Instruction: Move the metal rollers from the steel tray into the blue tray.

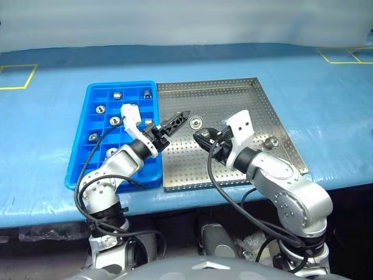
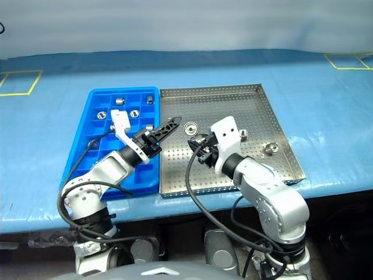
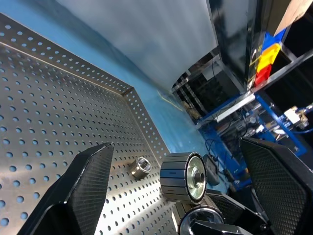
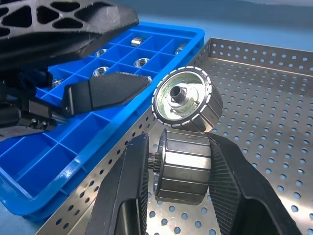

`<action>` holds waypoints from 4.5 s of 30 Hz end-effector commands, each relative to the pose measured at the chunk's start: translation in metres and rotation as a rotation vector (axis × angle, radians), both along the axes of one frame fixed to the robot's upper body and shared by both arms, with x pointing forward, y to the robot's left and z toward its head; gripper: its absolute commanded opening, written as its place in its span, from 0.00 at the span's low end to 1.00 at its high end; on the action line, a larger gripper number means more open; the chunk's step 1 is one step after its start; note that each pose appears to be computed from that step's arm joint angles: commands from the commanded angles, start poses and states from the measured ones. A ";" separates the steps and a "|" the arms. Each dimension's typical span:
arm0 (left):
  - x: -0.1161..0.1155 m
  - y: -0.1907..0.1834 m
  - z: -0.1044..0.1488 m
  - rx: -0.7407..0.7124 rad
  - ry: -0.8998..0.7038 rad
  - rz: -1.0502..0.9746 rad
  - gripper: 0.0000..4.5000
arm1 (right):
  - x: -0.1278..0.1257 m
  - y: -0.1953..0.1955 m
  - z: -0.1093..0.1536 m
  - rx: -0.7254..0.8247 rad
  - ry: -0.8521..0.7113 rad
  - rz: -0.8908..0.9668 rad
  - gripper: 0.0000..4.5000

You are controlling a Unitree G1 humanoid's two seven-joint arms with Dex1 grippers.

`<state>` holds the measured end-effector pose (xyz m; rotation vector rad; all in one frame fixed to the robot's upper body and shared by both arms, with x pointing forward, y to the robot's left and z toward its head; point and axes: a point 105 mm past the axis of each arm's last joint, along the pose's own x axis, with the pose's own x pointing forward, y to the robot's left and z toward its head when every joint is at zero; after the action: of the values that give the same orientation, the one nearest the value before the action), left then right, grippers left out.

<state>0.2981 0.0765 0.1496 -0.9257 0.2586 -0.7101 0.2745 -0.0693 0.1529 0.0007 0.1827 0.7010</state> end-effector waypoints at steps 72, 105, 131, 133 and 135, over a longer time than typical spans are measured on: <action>-0.010 0.123 0.037 0.722 -0.307 0.597 0.28 | 0.022 -0.029 0.004 -0.010 -0.025 -0.226 0.29; -0.057 0.172 -0.037 0.908 0.042 0.590 0.28 | 0.018 0.063 0.020 0.074 -0.049 0.146 0.29; -0.042 0.085 0.006 0.855 -0.459 0.413 0.99 | 0.057 0.087 0.009 -0.003 -0.074 0.097 0.29; -0.046 0.074 0.004 0.876 -0.500 0.368 0.99 | 0.062 0.095 0.010 0.003 -0.082 0.110 0.29; -0.054 0.058 -0.002 0.857 -0.523 0.270 0.99 | 0.067 0.108 0.010 0.012 -0.079 0.131 0.29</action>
<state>0.2530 0.1506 0.1335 0.0332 0.0273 -0.4076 0.3396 0.0290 0.1484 -0.0331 0.1683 0.8059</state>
